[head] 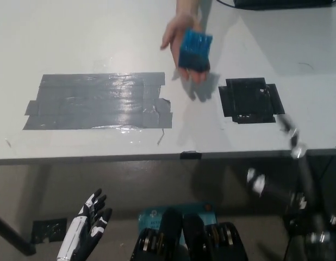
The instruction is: A person hands a rubik's cube to the robot and rhe robot picks it up with its right hand and places it on the black spot on the desk infron tof it
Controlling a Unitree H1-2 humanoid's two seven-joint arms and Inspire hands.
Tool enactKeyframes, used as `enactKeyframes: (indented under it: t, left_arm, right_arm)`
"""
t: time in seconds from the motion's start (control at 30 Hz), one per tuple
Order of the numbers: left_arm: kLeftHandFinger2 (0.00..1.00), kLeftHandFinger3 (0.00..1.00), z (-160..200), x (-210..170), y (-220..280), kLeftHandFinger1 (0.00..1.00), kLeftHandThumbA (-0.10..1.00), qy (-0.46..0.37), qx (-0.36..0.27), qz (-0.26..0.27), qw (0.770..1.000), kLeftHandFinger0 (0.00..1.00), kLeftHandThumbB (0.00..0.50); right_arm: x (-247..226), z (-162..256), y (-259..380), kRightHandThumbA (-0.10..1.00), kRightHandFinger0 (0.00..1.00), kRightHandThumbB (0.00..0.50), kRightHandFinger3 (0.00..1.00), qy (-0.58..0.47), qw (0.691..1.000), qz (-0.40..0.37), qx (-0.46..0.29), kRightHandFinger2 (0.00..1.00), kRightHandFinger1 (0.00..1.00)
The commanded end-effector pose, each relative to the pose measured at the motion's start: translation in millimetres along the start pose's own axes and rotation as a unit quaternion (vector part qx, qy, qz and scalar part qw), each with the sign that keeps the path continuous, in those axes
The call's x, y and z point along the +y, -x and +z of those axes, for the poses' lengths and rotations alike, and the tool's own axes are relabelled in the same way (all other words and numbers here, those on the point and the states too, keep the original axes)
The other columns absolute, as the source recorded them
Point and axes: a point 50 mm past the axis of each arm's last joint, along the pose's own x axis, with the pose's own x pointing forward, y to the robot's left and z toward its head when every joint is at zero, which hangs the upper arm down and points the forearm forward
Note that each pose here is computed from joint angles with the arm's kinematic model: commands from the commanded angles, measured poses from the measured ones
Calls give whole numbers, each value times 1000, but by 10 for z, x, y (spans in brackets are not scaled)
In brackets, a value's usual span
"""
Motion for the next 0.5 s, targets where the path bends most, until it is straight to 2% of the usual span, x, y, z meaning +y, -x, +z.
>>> enactKeyframes:
  t: [0.0, 0.07, 0.13, 0.33, 0.37, 0.47]
  left_arm:
    - [1000, 1000, 100, 14, 12, 1000, 786, -15, -31, -12, 999, 1000, 110]
    - [1000, 1000, 97, 14, 12, 1000, 785, -11, -34, -12, 999, 1000, 111]
    - [1000, 1000, 98, 29, -2, 1000, 791, -13, -33, -10, 999, 1000, 126]
    - [1000, 1000, 114, 31, -14, 1000, 793, -12, -35, -11, 999, 1000, 119]
    - [1000, 1000, 112, 32, -17, 1000, 790, -11, -36, -12, 999, 1000, 113]
    - [1000, 1000, 118, 16, -28, 1000, 791, -13, -38, -14, 999, 1000, 110]
  right_arm:
    - [-82, 179, -407, 847, 1000, 284, 1000, -5, 1000, 0, 0, 1000, 1000]
    - [-67, 166, -613, 827, 1000, 286, 1000, -16, 1000, 10, 12, 1000, 1000]
    - [-32, 131, -838, 858, 1000, 303, 1000, -19, 999, 17, 27, 1000, 1000]
    - [117, -13, -1388, 897, 1000, 345, 1000, -9, 997, 54, 60, 1000, 1000]
    - [163, -47, -1480, 935, 1000, 360, 1000, -5, 995, 63, 72, 1000, 1000]
    - [255, -126, -1719, 928, 1000, 382, 1000, -23, 992, 85, 94, 1000, 1000]
